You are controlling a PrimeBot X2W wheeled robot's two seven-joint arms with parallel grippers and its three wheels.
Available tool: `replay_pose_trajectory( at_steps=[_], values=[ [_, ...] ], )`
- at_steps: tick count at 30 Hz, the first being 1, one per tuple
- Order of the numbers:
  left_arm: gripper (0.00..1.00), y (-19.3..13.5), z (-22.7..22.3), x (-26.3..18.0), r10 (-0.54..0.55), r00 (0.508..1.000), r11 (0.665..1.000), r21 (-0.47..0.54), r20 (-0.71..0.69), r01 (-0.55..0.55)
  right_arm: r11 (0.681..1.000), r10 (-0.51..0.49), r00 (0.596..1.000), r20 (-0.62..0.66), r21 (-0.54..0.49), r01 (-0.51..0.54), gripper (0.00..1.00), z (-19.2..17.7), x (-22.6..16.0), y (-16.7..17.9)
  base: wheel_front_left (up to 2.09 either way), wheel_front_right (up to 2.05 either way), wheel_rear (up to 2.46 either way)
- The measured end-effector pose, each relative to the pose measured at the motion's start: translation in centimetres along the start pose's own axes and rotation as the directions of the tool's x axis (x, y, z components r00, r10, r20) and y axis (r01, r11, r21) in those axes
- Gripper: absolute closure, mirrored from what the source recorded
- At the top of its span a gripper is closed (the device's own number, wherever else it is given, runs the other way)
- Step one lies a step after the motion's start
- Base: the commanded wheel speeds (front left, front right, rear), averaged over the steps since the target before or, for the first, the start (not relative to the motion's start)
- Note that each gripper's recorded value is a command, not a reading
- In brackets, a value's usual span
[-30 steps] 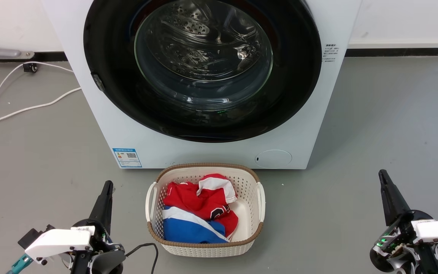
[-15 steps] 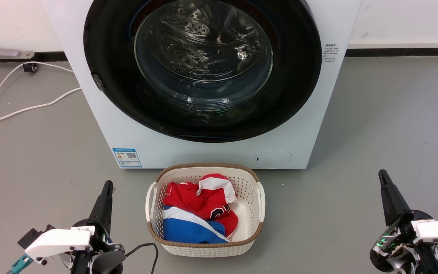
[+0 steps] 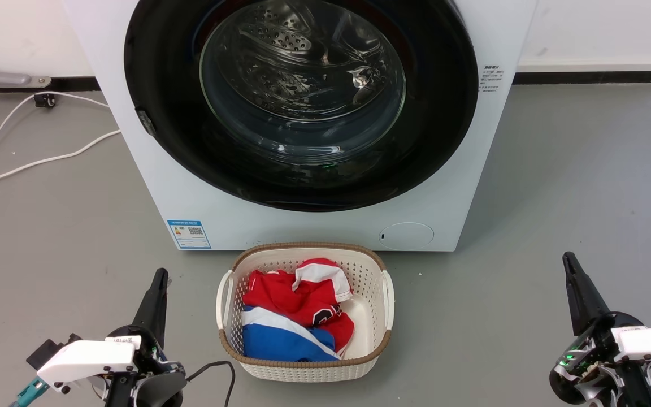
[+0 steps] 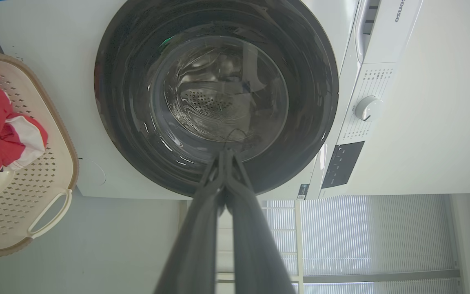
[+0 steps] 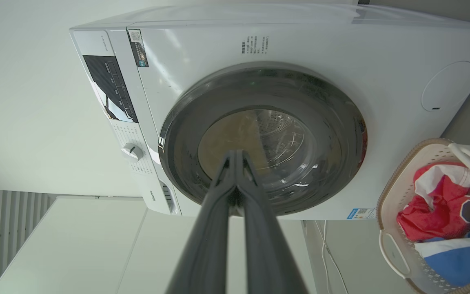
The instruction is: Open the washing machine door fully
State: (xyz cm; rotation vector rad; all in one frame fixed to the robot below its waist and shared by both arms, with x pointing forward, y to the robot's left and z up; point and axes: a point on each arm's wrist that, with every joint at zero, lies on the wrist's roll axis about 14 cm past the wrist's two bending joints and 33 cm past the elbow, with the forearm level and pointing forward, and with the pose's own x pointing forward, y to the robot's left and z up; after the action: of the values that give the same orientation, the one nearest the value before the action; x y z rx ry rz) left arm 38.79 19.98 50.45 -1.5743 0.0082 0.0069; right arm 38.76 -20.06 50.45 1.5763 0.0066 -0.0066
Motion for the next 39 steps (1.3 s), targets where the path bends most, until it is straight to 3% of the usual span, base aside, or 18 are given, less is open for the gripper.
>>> replay_pose_trajectory(
  at_steps=[15,16,21,34,39],
  values=[
    [1.0,0.0,0.0,0.0,0.0,1.0,1.0,0.0,0.0,0.0,1.0,0.0,1.0,0.001,0.0,0.0,1.0,0.0,0.0,0.0,0.0,0.0,0.0],
    [0.0,0.3,0.0,-0.1,0.008,1.0,1.0,-0.001,0.0,-0.008,1.0,-0.008,1.0,0.001,0.001,0.008,0.0,0.0,-0.1,-0.3,0.0,0.0,0.0],
    [0.0,2.6,-0.1,-1.1,0.076,0.997,0.997,-0.007,0.006,-0.076,0.997,-0.079,0.997,0.012,0.008,0.079,0.0,0.1,-1.3,-2.7,0.0,0.0,0.0],
    [0.0,2.7,1.2,-1.4,0.081,0.994,0.994,0.07,0.076,-0.087,0.996,-0.069,0.996,0.061,-0.055,0.072,0.0,0.7,-1.4,-2.3,0.0,0.0,0.0],
    [0.0,2.9,2.1,-1.7,0.088,0.99,0.989,0.106,0.113,-0.1,0.988,-0.074,0.993,0.091,-0.126,0.085,0.0,1.4,-1.5,-2.5,0.0,0.0,0.0]
  ],
)
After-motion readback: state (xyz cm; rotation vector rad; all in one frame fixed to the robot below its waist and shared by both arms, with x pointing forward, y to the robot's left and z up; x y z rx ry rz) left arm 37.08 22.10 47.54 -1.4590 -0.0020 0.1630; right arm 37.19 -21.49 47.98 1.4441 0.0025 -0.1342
